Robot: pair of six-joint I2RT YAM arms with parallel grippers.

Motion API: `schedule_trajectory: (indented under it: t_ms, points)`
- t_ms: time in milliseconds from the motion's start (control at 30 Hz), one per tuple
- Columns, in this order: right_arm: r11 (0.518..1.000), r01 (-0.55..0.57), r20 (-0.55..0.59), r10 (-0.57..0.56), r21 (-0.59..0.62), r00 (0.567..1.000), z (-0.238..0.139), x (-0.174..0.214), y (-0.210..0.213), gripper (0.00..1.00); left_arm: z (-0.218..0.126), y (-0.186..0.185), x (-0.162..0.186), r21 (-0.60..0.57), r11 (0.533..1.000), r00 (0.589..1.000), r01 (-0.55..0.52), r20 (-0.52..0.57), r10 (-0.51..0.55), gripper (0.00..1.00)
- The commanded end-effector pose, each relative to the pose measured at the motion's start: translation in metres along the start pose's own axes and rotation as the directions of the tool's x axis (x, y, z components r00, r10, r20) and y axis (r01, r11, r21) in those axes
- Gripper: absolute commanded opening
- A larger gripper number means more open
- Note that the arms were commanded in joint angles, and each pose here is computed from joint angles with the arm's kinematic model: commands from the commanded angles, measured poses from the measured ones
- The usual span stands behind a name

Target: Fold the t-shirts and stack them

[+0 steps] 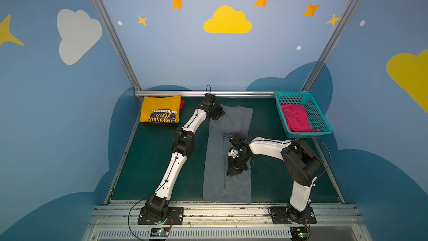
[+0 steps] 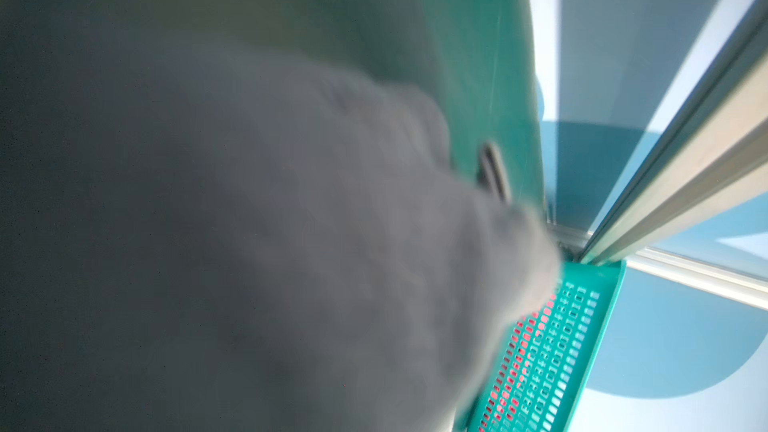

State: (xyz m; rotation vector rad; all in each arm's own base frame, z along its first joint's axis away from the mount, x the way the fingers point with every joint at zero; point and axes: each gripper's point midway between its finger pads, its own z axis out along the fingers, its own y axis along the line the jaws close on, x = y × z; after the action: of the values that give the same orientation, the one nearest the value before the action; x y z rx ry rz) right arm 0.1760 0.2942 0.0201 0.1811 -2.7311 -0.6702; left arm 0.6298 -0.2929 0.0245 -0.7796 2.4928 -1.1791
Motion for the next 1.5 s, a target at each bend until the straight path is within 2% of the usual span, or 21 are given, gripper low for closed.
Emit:
schedule_trajectory:
  t_ms: [0,167,333,467,600,733,900,1100,1167,1333,1467]
  points:
    - [0.995,-0.008,0.051,0.003,0.097,0.999,-0.002,-0.012,-0.022,0.25,0.017,0.102,-0.016,-0.231,0.964,0.991,0.132,0.056,-0.123,0.11]
    - [0.995,0.005,0.050,-0.010,0.097,0.999,-0.004,-0.012,-0.020,0.26,0.013,0.102,-0.023,-0.224,0.962,0.987,0.155,0.075,-0.141,0.11]
    - [0.997,0.058,0.052,-0.061,0.058,0.997,-0.010,-0.009,-0.005,0.28,0.004,0.077,-0.023,-0.182,0.976,0.992,0.120,0.059,-0.111,0.12]
    - [0.992,0.124,0.086,-0.125,0.012,0.988,-0.026,-0.008,0.017,0.31,-0.018,0.031,-0.018,-0.122,0.992,0.998,0.036,0.055,-0.029,0.18]
    - [0.980,0.197,0.149,-0.192,-0.023,0.970,-0.051,-0.010,0.040,0.32,-0.049,-0.030,-0.013,-0.026,0.995,0.993,-0.098,0.070,0.099,0.34]
    - [0.968,0.250,0.212,-0.240,-0.021,0.948,-0.075,-0.009,0.053,0.33,-0.088,-0.073,0.000,0.007,0.976,0.974,-0.218,0.070,0.217,0.44]
    - [0.964,0.265,0.288,-0.258,0.013,0.922,-0.100,-0.002,0.050,0.36,-0.139,-0.097,0.033,-0.040,0.930,0.930,-0.366,0.033,0.367,0.52]
    - [0.975,0.211,0.364,-0.224,0.076,0.904,-0.119,0.012,0.021,0.43,-0.199,-0.098,0.085,-0.048,0.880,0.879,-0.472,0.048,0.474,0.61]
    - [0.980,0.178,0.384,-0.199,0.089,0.902,-0.121,0.019,0.008,0.46,-0.216,-0.083,0.104,-0.061,0.874,0.874,-0.482,0.044,0.485,0.63]
    - [0.989,0.077,0.424,-0.124,0.125,0.897,-0.117,0.043,-0.033,0.59,-0.261,-0.026,0.155,-0.140,0.868,0.877,-0.477,-0.021,0.479,0.72]
    - [0.992,0.017,0.410,-0.068,0.128,0.909,-0.104,0.064,-0.059,0.60,-0.287,0.033,0.202,-0.238,0.856,0.889,-0.458,-0.102,0.447,0.78]
